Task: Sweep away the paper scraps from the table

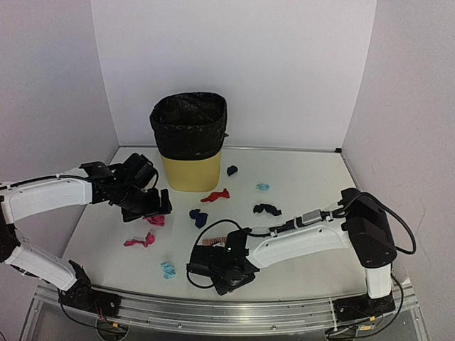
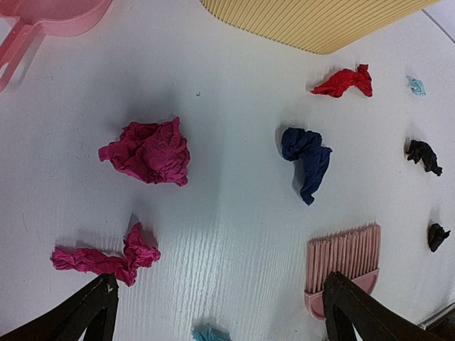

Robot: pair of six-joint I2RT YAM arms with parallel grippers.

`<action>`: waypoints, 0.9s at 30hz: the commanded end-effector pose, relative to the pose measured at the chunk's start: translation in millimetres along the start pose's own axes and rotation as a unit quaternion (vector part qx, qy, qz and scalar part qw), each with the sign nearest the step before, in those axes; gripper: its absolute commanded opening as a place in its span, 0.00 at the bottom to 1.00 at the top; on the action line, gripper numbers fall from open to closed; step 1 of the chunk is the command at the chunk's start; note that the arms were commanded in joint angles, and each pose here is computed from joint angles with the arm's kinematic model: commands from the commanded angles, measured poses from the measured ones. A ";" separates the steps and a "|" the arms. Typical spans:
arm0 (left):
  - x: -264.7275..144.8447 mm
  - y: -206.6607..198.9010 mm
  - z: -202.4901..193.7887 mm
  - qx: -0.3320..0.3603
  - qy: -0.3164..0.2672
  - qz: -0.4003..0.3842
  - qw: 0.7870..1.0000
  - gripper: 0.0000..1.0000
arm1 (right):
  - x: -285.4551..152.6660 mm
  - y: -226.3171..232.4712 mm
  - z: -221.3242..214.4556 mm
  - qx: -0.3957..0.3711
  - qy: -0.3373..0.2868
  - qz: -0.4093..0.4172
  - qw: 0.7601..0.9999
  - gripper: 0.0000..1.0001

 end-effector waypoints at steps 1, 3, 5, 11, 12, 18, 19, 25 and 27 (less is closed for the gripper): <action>-6.9 1.6 3.8 -0.001 -0.010 -0.011 1.000 1.00 | 7.2 -1.8 -6.6 0.016 0.020 -0.012 1.000 0.48; -7.0 2.6 4.1 -0.004 -0.011 -0.008 1.000 1.00 | 8.1 -1.2 -7.0 0.015 0.025 -0.012 1.000 0.44; -8.3 3.3 5.0 -0.006 -0.013 -0.007 1.000 1.00 | 9.3 -0.1 -7.5 0.014 0.032 -0.012 0.999 0.41; -16.5 5.2 8.3 -0.015 -0.024 -0.010 1.000 1.00 | 14.1 -3.2 -14.8 0.028 0.052 -0.020 0.998 0.38; -18.1 5.8 8.6 -0.018 -0.025 -0.011 0.999 1.00 | 14.7 -4.3 -16.1 0.031 0.054 -0.022 0.998 0.37; -26.5 9.1 10.8 -0.029 -0.038 -0.009 0.999 1.00 | 22.7 -5.4 -20.5 0.042 0.077 -0.022 0.996 0.34; -27.5 9.2 11.1 -0.030 -0.039 -0.008 0.999 1.00 | 24.6 -5.1 -20.8 0.044 0.082 -0.022 0.995 0.33; -31.8 9.8 13.0 -0.035 -0.045 -0.007 0.998 1.00 | 30.5 -8.4 -22.2 0.058 0.101 -0.022 0.993 0.28; -32.9 9.9 13.4 -0.037 -0.047 -0.007 0.998 1.00 | 31.4 -9.7 -22.9 0.064 0.104 -0.024 0.992 0.26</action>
Point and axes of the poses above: each gripper's point midway between its finger pads, its own x axis out along the fingers, its own y axis along the line the jaws close on, z = x × y, the point moved 10 cm from there along -x, back along the fingers, and after that the axes turned 9 degrees about -x, right-handed, at the moved point
